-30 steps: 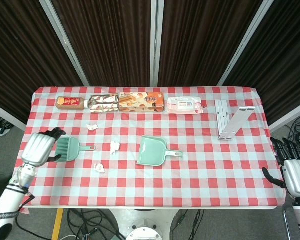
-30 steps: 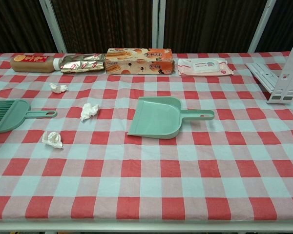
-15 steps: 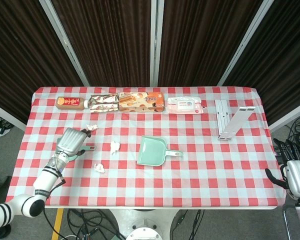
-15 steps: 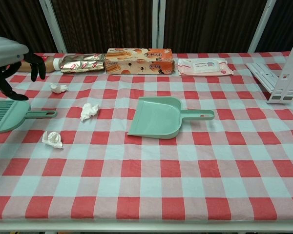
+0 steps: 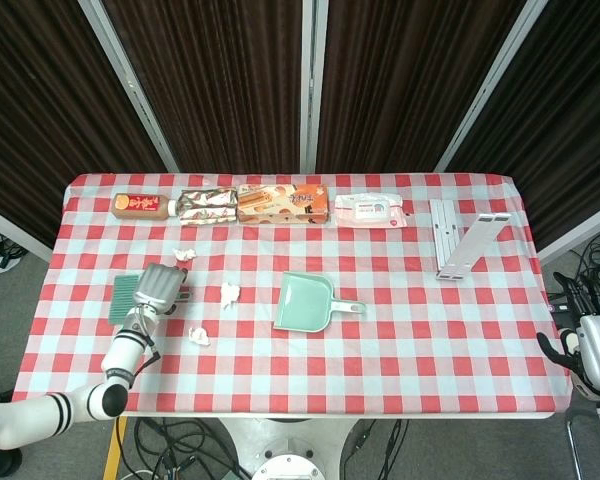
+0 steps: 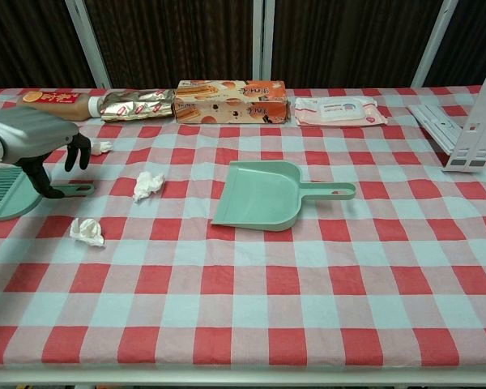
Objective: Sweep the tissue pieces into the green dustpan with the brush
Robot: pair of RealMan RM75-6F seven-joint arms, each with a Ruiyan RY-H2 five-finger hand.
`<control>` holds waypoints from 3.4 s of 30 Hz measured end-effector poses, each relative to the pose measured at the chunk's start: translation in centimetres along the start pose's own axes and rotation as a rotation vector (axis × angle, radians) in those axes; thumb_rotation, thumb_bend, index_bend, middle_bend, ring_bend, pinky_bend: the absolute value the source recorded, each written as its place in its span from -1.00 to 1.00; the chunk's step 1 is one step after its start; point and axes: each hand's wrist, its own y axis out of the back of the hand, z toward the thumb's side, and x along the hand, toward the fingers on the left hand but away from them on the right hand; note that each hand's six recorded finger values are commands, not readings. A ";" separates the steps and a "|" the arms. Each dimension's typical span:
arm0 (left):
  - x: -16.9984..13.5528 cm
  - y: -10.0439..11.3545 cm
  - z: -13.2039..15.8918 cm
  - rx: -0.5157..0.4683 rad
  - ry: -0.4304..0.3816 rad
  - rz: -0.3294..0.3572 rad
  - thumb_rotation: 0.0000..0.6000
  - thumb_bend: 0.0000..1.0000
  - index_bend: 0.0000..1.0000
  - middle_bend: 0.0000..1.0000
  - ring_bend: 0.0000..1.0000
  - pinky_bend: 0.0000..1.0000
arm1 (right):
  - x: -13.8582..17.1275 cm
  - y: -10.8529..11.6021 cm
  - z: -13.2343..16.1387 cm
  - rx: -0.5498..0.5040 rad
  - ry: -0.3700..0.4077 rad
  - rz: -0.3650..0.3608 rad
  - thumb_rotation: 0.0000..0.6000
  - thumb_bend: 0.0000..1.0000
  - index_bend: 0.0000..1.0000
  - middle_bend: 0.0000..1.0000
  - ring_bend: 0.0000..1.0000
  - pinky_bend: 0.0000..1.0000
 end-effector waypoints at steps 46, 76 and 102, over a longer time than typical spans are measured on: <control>1.2 -2.2 -0.8 0.010 -0.008 -0.052 1.00 -0.21 -0.07 0.03 0.50 0.78 | 0.5 -0.4 -0.7 0.003 -0.049 0.019 1.00 -0.57 -0.91 -0.74 -1.00 -0.88; -7.1 5.9 -5.3 -0.328 -0.241 0.413 1.00 -0.17 -0.03 0.07 0.49 0.77 | -6.9 -8.8 13.9 0.130 0.357 0.306 1.00 -0.76 -0.47 -0.34 -0.81 -0.80; -8.7 4.4 -5.1 -0.319 -0.270 0.391 1.00 -0.17 -0.03 0.07 0.48 0.77 | -12.0 -19.3 25.5 0.291 0.318 0.347 1.00 -0.74 -0.22 -0.17 -0.70 -0.73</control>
